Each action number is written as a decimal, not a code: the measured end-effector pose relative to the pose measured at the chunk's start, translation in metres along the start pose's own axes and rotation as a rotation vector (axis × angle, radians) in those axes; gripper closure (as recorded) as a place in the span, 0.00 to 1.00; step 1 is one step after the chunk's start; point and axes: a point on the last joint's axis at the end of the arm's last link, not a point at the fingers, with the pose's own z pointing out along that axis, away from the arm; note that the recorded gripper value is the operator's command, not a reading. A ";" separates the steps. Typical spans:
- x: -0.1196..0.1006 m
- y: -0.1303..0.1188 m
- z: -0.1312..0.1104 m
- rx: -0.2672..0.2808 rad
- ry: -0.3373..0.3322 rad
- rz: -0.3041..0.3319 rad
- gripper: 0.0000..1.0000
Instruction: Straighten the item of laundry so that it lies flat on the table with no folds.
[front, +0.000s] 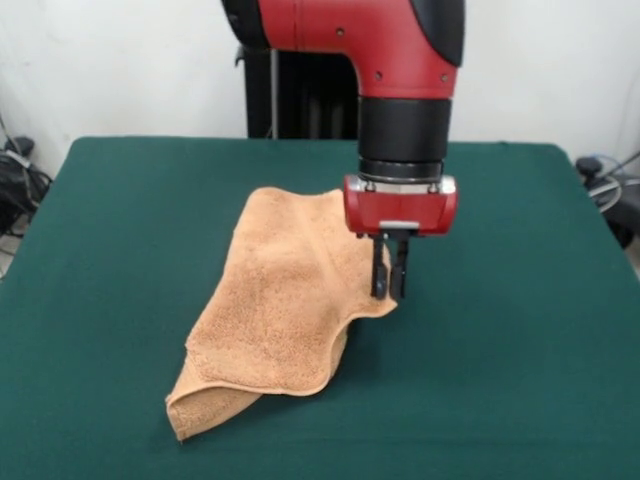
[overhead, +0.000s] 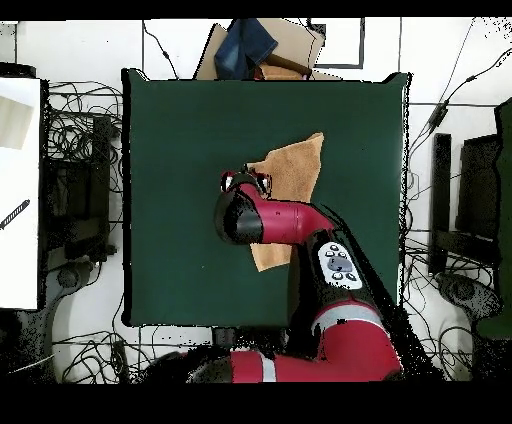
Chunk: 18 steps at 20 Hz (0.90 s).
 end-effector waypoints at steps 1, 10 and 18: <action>-0.002 -0.003 -0.003 0.003 0.000 0.002 1.00; -0.013 -0.015 -0.016 0.008 0.003 0.019 1.00; -0.023 -0.015 -0.033 -0.001 0.047 0.023 1.00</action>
